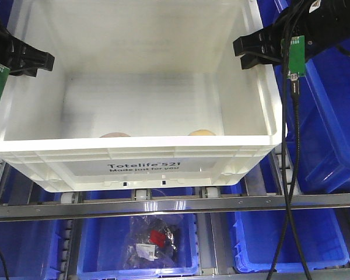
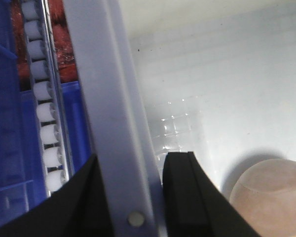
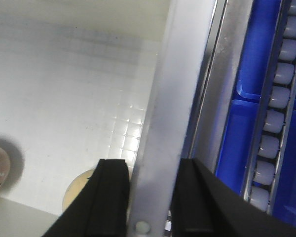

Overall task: Place moving items into box and shelve
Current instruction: 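Push the tote with both grippers farther along the roller lane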

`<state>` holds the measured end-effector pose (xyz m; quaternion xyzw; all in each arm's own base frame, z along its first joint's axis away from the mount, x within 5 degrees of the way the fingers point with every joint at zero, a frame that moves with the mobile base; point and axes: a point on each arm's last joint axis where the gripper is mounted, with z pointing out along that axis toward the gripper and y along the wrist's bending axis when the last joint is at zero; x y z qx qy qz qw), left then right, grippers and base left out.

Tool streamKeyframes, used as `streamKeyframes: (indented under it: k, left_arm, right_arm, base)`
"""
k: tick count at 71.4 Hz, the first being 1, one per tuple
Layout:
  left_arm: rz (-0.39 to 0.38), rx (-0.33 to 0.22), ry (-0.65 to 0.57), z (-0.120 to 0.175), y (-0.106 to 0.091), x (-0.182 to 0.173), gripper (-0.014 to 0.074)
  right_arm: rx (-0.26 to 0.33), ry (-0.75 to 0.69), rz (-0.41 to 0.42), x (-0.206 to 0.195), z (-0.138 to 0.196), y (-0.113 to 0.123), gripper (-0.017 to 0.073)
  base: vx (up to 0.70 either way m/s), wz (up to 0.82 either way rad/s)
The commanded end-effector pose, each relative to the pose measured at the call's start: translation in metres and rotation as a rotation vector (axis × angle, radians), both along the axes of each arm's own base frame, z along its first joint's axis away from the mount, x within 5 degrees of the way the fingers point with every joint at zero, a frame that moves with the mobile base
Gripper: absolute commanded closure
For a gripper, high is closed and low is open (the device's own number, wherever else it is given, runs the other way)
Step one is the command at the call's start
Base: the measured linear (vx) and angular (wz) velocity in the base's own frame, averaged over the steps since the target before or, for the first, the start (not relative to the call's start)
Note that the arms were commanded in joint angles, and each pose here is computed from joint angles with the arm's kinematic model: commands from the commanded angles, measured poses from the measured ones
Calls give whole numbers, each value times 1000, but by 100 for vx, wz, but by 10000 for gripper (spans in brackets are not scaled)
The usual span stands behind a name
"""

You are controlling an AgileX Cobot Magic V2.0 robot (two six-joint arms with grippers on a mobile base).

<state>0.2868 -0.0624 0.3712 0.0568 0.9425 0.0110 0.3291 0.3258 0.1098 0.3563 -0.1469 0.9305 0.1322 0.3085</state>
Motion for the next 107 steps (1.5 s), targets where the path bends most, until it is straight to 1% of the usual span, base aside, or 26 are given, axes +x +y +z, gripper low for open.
streamKeyframes:
  k: [1,8,24,35,44,60,69,96,107]
  left_arm:
    - [-39,10,-202,30,0,-1,610]
    - [-38,14,-203,30,1,-1,610]
    - [-13,-16,-207,25,-2,7,610]
    - [-15,-4,-174,13,-4,18,610]
    - [-10,17,-155,5,-5,25,610]
    - [41,38,-163,2,-2,30,610]
    - [54,46,-171,2,0,31,610]
    - [50,73,-127,-14,-3,43,609]
    - [47,95,-131,-15,-2,45,592]
  right_arm:
    - [127,-200,-4,-3,40,5,571]
    - [136,-195,-1,-2,38,6,571]
    - [134,-201,1,1,36,7,571]
    - [137,-209,-2,2,37,7,571]
    - [134,-202,-2,3,35,7,571]
    - [129,-170,0,8,26,9,571]
    - [125,-155,1,11,22,11,571]
    - [114,-129,2,19,10,13,568]
    - [118,-141,0,20,11,13,536]
  base:
    - [0,0]
    - [0,0]
    - [0,0]
    - [0,0]
    - [0,0]
    - [0,0]
    - [0,0]
    - [0,0]
    - [0,0]
